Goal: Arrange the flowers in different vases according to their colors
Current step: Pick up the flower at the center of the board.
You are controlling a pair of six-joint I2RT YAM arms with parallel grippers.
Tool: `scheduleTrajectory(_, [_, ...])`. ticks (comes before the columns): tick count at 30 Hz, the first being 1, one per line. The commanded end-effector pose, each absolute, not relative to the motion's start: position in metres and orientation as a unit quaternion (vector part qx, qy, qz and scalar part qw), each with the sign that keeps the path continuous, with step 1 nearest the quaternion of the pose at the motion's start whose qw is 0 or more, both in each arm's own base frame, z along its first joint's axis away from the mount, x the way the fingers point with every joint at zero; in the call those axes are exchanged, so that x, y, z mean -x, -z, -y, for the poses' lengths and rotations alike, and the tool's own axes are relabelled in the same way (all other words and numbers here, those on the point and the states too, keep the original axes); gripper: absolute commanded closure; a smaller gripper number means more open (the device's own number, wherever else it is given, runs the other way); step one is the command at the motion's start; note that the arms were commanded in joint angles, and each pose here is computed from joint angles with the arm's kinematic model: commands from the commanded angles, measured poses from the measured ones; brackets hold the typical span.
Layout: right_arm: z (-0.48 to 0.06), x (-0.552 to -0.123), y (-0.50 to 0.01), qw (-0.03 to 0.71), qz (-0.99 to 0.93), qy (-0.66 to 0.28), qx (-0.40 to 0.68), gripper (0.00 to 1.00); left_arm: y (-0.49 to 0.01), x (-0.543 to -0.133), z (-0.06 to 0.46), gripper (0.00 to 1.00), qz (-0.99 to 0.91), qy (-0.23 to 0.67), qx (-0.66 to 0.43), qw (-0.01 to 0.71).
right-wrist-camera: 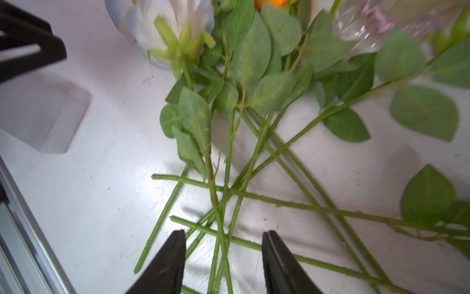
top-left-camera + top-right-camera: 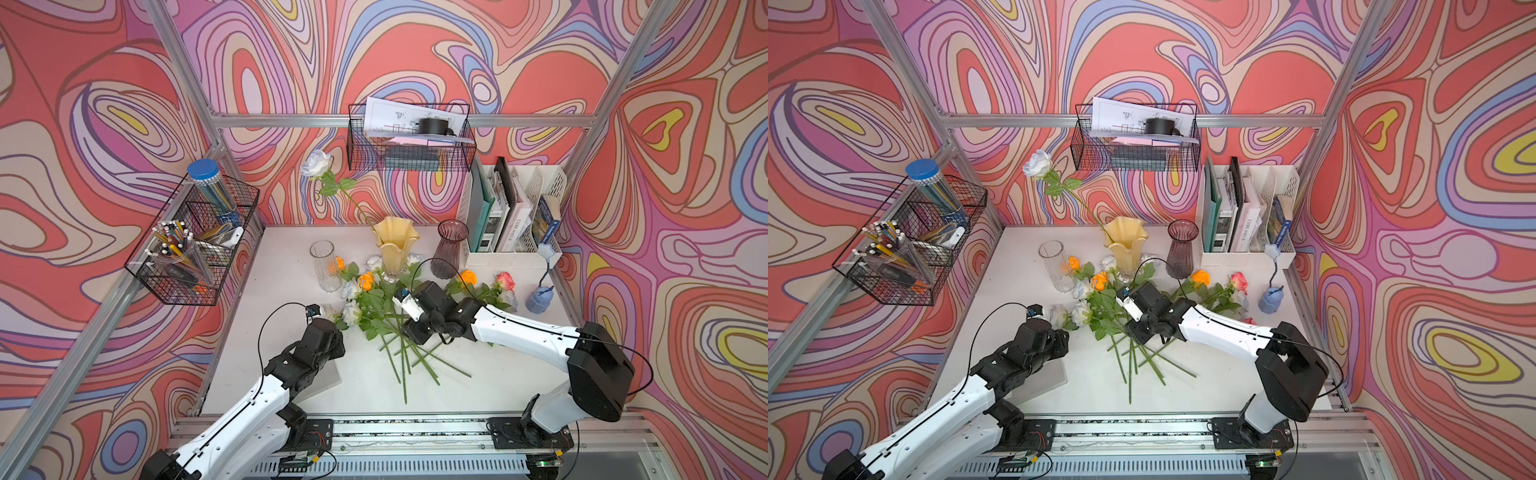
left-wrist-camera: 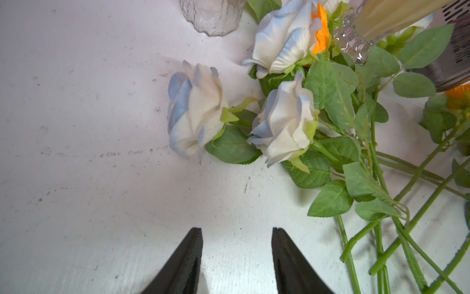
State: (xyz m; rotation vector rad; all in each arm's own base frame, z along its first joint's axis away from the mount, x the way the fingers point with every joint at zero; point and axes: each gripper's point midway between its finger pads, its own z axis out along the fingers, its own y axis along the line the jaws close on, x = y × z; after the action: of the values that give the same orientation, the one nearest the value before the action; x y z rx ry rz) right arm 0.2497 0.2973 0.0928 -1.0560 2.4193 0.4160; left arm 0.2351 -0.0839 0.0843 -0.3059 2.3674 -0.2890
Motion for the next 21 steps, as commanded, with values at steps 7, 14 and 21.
scheduleTrajectory(7, [-0.287,-0.239,-0.074,0.209,-0.895,-0.143,0.368,0.56,-0.076,-0.231,0.079,0.49,-0.920,0.107,0.127,0.355])
scheduleTrajectory(14, [-0.293,-0.251,-0.063,0.211,-0.897,-0.128,0.367,0.59,-0.074,-0.229,0.078,0.49,-0.920,0.109,0.129,0.355])
scheduleTrajectory(21, [-0.305,-0.257,-0.054,0.208,-0.896,-0.136,0.369,0.63,-0.072,-0.227,0.079,0.49,-0.921,0.111,0.128,0.350])
